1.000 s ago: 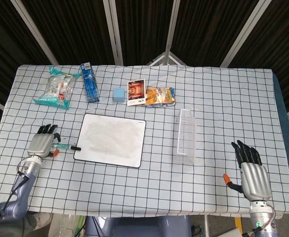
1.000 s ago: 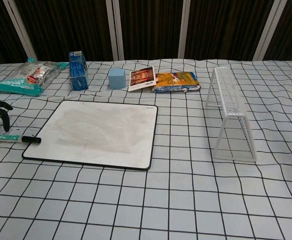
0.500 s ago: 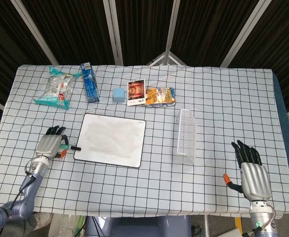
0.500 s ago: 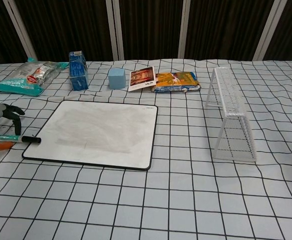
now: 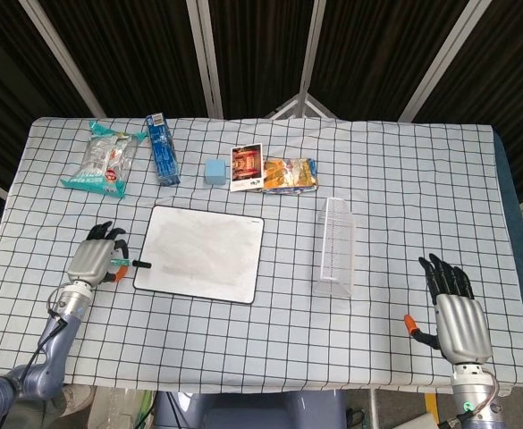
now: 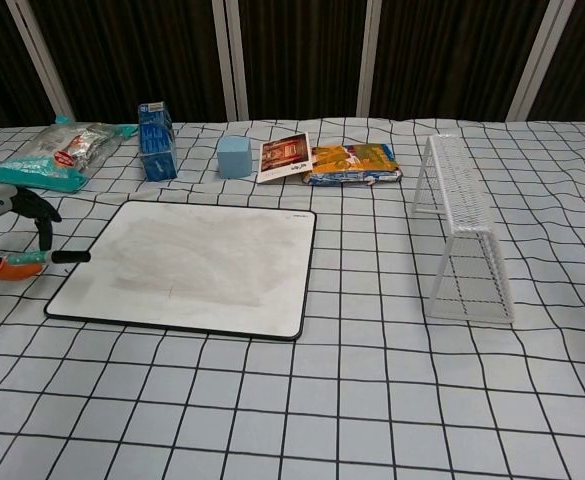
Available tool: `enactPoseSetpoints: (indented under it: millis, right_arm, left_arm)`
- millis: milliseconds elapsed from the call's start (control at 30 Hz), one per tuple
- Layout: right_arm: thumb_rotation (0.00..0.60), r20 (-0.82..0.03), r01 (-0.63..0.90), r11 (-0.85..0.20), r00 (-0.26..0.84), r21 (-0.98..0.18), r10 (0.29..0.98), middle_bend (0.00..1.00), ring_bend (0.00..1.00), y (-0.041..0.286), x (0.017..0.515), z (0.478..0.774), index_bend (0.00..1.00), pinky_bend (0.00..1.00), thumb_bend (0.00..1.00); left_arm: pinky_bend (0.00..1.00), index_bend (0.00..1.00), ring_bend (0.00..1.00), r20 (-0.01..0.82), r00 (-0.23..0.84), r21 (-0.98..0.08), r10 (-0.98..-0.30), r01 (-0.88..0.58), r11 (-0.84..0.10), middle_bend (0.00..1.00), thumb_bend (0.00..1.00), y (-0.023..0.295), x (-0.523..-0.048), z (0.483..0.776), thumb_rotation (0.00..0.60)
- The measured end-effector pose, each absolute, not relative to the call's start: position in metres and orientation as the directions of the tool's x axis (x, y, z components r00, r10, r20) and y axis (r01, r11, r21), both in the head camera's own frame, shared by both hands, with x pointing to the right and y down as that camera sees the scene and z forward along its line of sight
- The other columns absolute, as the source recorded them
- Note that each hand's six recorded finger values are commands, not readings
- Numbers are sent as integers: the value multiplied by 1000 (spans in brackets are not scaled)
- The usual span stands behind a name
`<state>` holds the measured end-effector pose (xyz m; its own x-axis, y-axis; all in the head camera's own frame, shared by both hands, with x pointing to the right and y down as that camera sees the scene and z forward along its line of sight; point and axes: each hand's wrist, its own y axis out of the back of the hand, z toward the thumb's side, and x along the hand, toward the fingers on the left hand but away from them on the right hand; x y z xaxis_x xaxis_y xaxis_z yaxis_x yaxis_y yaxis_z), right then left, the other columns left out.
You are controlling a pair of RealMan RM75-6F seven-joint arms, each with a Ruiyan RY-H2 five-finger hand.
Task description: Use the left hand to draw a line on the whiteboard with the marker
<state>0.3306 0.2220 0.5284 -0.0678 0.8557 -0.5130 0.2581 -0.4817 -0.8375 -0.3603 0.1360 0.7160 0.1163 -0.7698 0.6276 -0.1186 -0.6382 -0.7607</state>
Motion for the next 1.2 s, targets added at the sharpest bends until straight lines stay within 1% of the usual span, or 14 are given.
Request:
enactPoseSetpoints:
  millis: [133, 267, 333, 400, 533, 633, 733, 933, 1033, 1200]
  right_arm:
    - [600, -513, 258, -482, -68, -837, 856, 0, 0, 222, 331, 528, 0, 0, 299]
    - [600, -513, 258, -482, -68, -837, 856, 0, 0, 222, 331, 528, 0, 0, 300]
    - [600, -513, 258, -482, -68, -837, 856, 0, 0, 222, 331, 528, 0, 0, 300]
    - [600, -513, 258, -482, -68, -837, 856, 0, 0, 222, 331, 528, 0, 0, 300]
    - [600, -513, 258, -482, -68, -837, 856, 0, 0, 222, 331, 528, 0, 0, 299]
    - [600, -513, 258, -482, -68, -837, 856, 0, 0, 222, 331, 528, 0, 0, 300]
    - [600, -513, 258, -482, -68, -837, 856, 0, 0, 222, 331, 528, 0, 0, 300]
    - [600, -513, 258, -482, -68, -837, 856, 0, 0, 222, 331, 528, 0, 0, 299]
    - [600, -513, 258, -482, -68, -837, 856, 0, 0, 222, 331, 528, 0, 0, 300]
    - [600, -513, 258, -482, -68, -837, 856, 0, 0, 222, 331, 528, 0, 0, 300]
  left_arm:
    - [11, 683, 17, 583, 155, -758, -797, -248, -603, 193, 574, 125, -343, 697, 600]
    - [34, 685, 32, 548, 189, -714, -815, -401, -574, 213, 573, 116, -323, 683, 600]
    - [41, 688, 39, 532, 210, -663, -820, -499, -558, 219, 574, 110, -309, 677, 600]
    - [46, 691, 45, 523, 226, -622, -821, -557, -550, 224, 574, 107, -299, 675, 600]
    - [48, 695, 45, 497, 283, -496, -820, -682, -537, 230, 574, 101, -262, 677, 600]
    - [56, 695, 45, 476, 311, -422, -823, -740, -524, 231, 573, 98, -240, 685, 600]
    - [65, 696, 45, 464, 318, -380, -827, -772, -510, 231, 572, 96, -227, 693, 600]
    - [66, 698, 48, 469, 318, -340, -824, -796, -501, 237, 572, 92, -207, 717, 600]
    - [89, 701, 68, 471, 313, -332, -825, -803, -494, 248, 571, 89, -200, 727, 600]
    - [100, 703, 72, 468, 301, -310, -831, -825, -473, 252, 570, 83, -193, 735, 600]
